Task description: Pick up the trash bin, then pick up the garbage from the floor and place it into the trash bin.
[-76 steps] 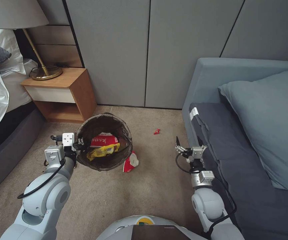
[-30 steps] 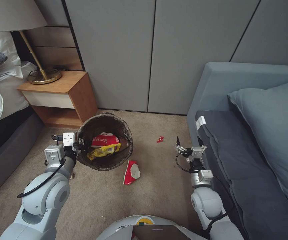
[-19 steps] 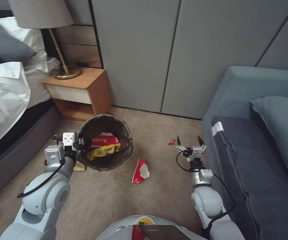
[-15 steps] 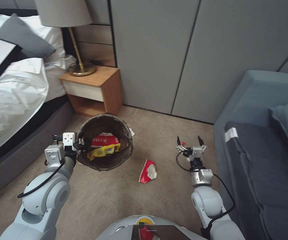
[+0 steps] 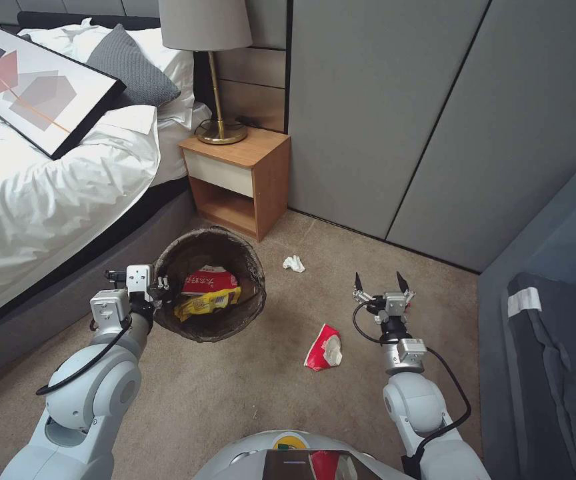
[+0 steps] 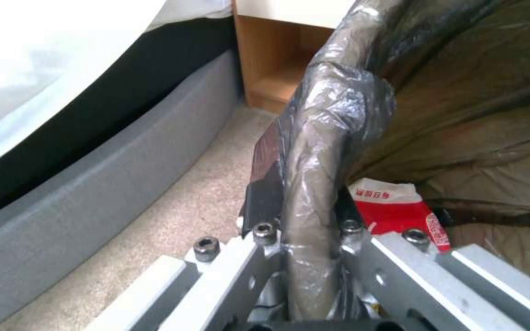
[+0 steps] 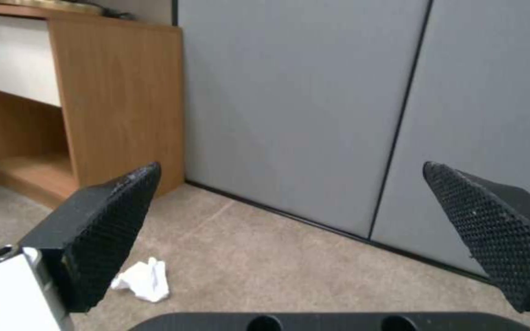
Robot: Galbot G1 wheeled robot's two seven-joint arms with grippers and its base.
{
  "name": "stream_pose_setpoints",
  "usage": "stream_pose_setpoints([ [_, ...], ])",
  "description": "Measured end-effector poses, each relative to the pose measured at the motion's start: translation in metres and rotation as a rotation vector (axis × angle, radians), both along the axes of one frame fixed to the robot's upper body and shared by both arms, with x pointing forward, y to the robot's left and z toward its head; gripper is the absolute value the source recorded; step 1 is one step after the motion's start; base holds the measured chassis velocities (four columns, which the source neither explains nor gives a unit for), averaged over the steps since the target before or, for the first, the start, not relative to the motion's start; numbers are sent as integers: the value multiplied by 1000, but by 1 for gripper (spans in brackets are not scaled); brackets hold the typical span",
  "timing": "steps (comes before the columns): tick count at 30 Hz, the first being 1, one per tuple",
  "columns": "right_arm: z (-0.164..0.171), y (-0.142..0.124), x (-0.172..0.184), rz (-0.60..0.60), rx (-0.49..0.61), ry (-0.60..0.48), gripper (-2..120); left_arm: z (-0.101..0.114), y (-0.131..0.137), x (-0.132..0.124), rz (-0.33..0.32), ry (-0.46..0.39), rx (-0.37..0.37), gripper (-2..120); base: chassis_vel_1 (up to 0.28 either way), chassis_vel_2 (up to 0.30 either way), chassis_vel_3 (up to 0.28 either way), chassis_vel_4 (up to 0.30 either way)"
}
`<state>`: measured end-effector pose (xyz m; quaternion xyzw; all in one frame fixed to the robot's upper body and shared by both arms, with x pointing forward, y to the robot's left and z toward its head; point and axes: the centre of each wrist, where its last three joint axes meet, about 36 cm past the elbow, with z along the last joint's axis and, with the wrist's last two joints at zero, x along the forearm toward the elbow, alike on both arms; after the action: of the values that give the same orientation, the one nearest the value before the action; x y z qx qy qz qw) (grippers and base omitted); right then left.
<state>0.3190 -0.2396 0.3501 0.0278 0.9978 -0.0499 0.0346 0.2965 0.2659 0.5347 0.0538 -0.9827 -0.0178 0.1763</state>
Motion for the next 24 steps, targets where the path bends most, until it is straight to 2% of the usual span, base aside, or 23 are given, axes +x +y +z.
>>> stream_pose_setpoints([
  [6,17,7,1,-17,40,62,100,-2,-1,-1,-1,7,3,0,0,0,0,0],
  [7,36,14,7,-31,106,147,100,-2,-1,-1,-1,9,5,0,0,0,0,0],
  [9,57,18,20,-26,207,250,100,-3,-2,-1,-2,11,7,0,0,0,0,0],
  [10,57,18,20,-26,207,250,100,-3,-2,-1,-2,11,7,0,0,0,0,0],
  [12,70,16,34,-12,257,347,100,-4,-2,-2,-2,13,10,0,0,0,0,0],
  [13,70,16,34,-12,257,347,100,-4,-2,-2,-2,13,10,0,0,0,0,0],
  [15,81,15,60,4,316,494,100,-5,-3,-2,-2,18,13,0,0,0,0,0],
  [17,82,15,66,10,331,526,100,-5,-2,-3,-2,20,14,0,0,0,0,0],
  [18,83,14,81,27,359,587,100,-6,-2,-3,-1,21,16,0,0,0,0,0],
  [21,83,19,103,50,385,670,100,-5,-2,-3,3,20,20,0,0,0,0,0],
  [22,83,19,103,50,385,670,100,-5,-2,-3,3,20,20,0,0,0,0,0],
  [24,86,27,117,66,418,744,100,-6,-2,-4,5,21,22,0,0,0,0,0],
])
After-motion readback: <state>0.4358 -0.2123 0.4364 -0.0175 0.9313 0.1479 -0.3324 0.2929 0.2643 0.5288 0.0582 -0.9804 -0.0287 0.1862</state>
